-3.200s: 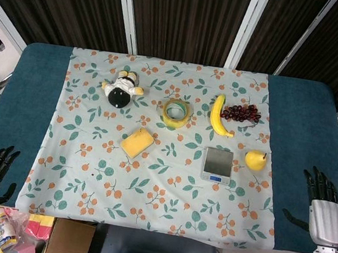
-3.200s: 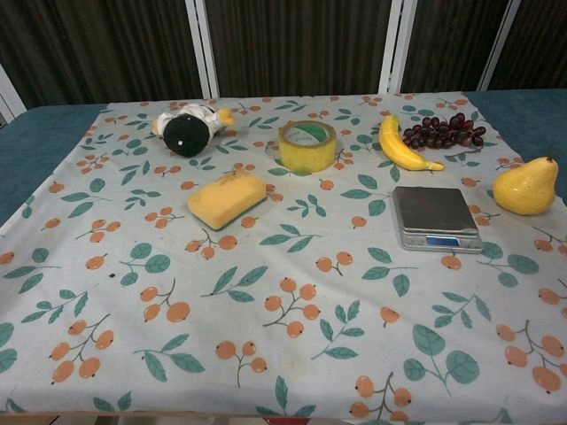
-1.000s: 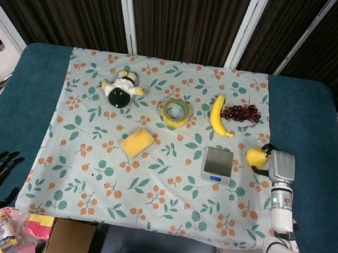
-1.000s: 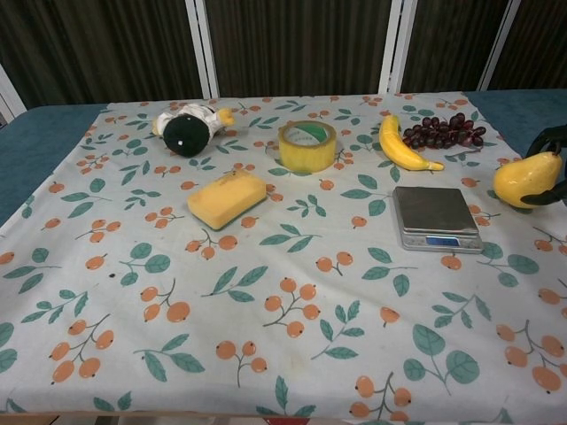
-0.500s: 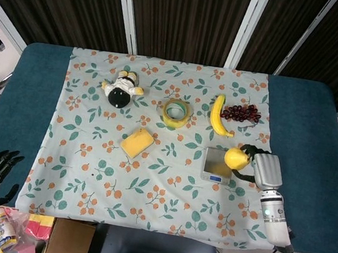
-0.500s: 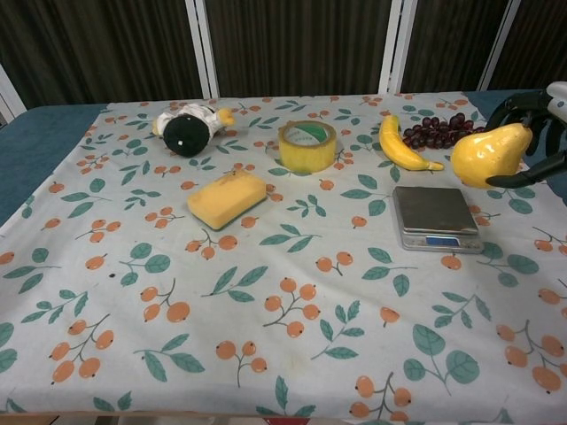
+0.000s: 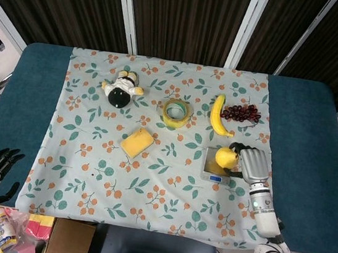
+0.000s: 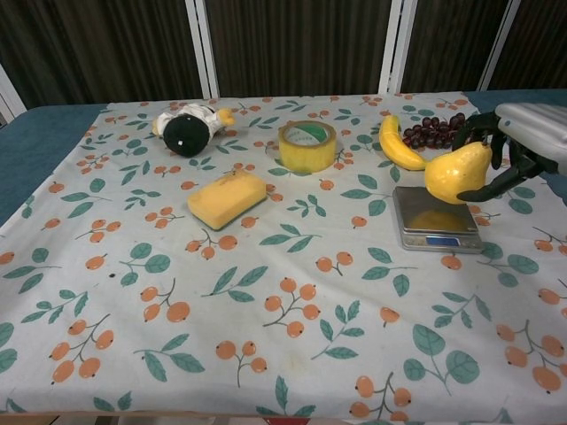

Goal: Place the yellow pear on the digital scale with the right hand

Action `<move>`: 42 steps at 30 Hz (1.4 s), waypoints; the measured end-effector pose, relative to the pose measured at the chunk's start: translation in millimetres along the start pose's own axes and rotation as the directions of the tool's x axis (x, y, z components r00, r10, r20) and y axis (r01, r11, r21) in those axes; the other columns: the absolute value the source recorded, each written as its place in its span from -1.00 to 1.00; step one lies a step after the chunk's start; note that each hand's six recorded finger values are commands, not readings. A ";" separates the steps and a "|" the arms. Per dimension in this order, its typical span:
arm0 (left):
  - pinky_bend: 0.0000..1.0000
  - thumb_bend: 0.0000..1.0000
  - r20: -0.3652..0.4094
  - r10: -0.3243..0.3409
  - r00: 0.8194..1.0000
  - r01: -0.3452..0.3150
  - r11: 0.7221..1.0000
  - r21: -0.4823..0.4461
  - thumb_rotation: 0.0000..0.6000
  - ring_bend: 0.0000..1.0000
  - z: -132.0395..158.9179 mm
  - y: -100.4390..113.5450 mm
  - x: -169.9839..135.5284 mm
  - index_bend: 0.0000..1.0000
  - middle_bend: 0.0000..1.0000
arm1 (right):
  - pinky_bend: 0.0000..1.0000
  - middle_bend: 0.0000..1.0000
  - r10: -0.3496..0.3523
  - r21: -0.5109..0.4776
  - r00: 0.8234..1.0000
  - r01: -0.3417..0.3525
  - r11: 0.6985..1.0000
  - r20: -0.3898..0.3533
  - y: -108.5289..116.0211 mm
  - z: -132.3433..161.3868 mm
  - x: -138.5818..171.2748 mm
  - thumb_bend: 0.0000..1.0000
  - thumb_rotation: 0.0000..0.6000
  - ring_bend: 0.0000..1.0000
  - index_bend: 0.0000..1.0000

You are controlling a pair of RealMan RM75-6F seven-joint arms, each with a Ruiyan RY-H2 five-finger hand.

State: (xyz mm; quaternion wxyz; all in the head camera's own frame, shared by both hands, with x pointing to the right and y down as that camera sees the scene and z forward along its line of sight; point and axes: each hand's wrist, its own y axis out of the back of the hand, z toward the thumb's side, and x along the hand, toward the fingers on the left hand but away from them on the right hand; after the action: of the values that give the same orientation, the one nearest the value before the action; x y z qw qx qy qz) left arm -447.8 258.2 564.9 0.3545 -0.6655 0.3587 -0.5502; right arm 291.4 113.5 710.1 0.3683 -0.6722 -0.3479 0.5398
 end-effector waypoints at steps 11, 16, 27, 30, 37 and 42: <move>-0.35 -0.20 -0.001 0.010 1.000 -0.010 1.000 -0.003 1.00 -0.82 -0.9 1.9 0.5 -0.65 -0.76 | 0.16 -0.08 0.059 -0.012 0.998 -0.059 0.998 -0.007 -13.6 5.5 -6.4 -0.26 1.00 -0.18 -0.03; -0.35 -0.20 0.003 0.004 1.000 -0.004 1.000 -0.004 1.00 -0.82 -0.2 1.0 -0.3 -0.65 -0.76 | 0.03 -0.30 0.091 -0.001 0.996 -0.091 0.996 0.007 -13.6 1.6 -1.7 -0.26 1.00 -0.42 -0.45; -0.35 -0.20 0.007 -0.001 1.000 0.001 1.000 0.006 1.00 -0.82 2.2 -0.9 0.4 -0.65 -0.76 | -0.21 -0.76 0.141 -0.008 0.990 -0.141 0.990 0.003 -2.3 -2.5 14.0 -0.36 1.00 -0.83 -1.00; -0.35 -0.20 0.005 0.004 1.000 -0.004 1.000 0.008 1.00 -0.82 1.8 0.2 -0.1 -0.65 -0.76 | -0.22 -0.76 0.120 -0.033 0.993 -0.120 0.992 -0.009 6.8 -4.7 20.7 -0.38 1.00 -0.83 -1.00; -0.35 -0.20 -0.001 0.011 1.000 -0.011 1.000 0.011 1.00 -0.82 0.7 0.8 1.7 -0.65 -0.76 | -0.31 -0.77 0.066 -0.058 0.998 -0.066 0.996 -0.005 32.0 -20.7 44.8 -0.38 1.00 -0.86 -1.00; -0.35 -0.20 -0.018 0.016 1.000 -0.016 1.000 0.022 1.00 -0.82 -2.3 3.4 -2.2 -0.65 -0.77 | -0.44 -0.87 0.002 -0.021 0.995 0.000 1.000 0.096 54.2 -58.6 92.1 -0.38 1.00 -0.97 -1.00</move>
State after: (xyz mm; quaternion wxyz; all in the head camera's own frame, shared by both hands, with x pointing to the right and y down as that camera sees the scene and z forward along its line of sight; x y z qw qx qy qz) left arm -450.7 258.3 561.3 0.3627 -0.6539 0.3612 -0.5571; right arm 368.9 159.8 628.2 0.3440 -0.6493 -0.3707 0.5681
